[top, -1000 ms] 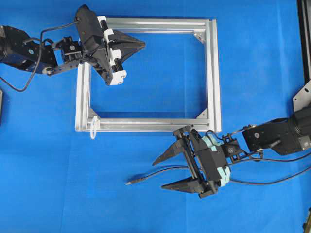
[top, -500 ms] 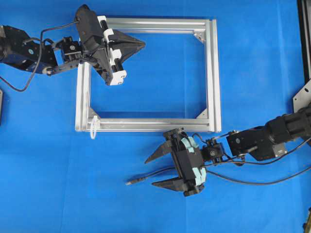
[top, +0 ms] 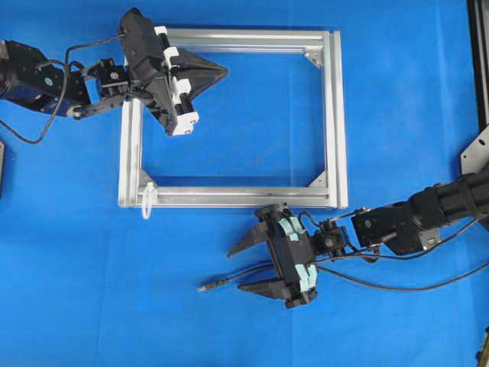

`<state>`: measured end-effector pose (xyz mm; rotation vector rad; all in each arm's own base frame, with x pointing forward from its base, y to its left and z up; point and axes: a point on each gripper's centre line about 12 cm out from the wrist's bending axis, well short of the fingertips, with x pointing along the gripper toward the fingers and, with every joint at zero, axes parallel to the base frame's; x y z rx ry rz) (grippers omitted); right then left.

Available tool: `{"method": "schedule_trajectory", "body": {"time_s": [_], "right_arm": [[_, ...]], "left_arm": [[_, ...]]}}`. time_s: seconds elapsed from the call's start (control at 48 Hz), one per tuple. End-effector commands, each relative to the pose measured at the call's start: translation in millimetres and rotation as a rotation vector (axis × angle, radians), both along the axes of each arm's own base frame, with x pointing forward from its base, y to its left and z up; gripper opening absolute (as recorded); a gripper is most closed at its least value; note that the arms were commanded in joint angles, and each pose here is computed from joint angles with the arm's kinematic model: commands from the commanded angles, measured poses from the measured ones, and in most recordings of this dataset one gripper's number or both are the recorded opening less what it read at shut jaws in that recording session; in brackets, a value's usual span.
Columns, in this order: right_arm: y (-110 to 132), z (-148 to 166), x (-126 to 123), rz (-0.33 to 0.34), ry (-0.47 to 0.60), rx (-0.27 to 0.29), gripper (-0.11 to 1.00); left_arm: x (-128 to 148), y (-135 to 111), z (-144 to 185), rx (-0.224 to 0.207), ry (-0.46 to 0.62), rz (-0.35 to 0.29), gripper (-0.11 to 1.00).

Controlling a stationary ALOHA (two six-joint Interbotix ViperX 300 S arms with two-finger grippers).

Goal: Insert the wire through the string loop located on the left side.
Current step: 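Open the right gripper and move it over the black USB cable plug, then close the right gripper on the cable just behind the USB plug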

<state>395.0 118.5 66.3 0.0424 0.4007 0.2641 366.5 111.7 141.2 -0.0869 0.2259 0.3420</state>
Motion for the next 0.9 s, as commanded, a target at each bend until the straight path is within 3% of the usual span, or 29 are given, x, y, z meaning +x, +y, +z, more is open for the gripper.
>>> {"method": "schedule_trajectory", "body": {"time_s": [0.0,0.083,0.292,0.375,0.479,0.729,0.875], "right_arm": [[2.5,12.1,5.5,0.004,-0.039,0.008,0.72],[2.7,12.3,5.5,0.008,-0.042,0.003,0.59],[3.0,12.9,6.4,0.026,-0.047,-0.009,0.07],[3.8,13.1,6.5,0.034,-0.049,-0.013,-0.04],[4.2,13.1,6.4,0.040,-0.050,-0.015,-0.10],[3.4,13.8,4.9,0.034,-0.044,-0.009,-0.10],[2.4,30.3,2.2,0.031,-0.063,0.000,-0.10]], "left_arm": [[1.6,0.3,13.2,0.010,-0.037,-0.001,0.00],[1.5,0.3,13.8,0.012,-0.038,-0.001,0.00],[1.6,0.2,13.8,0.013,-0.038,-0.002,0.00],[1.5,0.3,13.8,0.012,-0.038,-0.001,0.00],[1.5,0.3,13.8,0.012,-0.038,-0.001,0.00],[0.9,0.1,11.5,0.007,-0.025,-0.002,0.00],[1.3,0.2,12.5,0.010,-0.027,-0.002,0.00]]}}
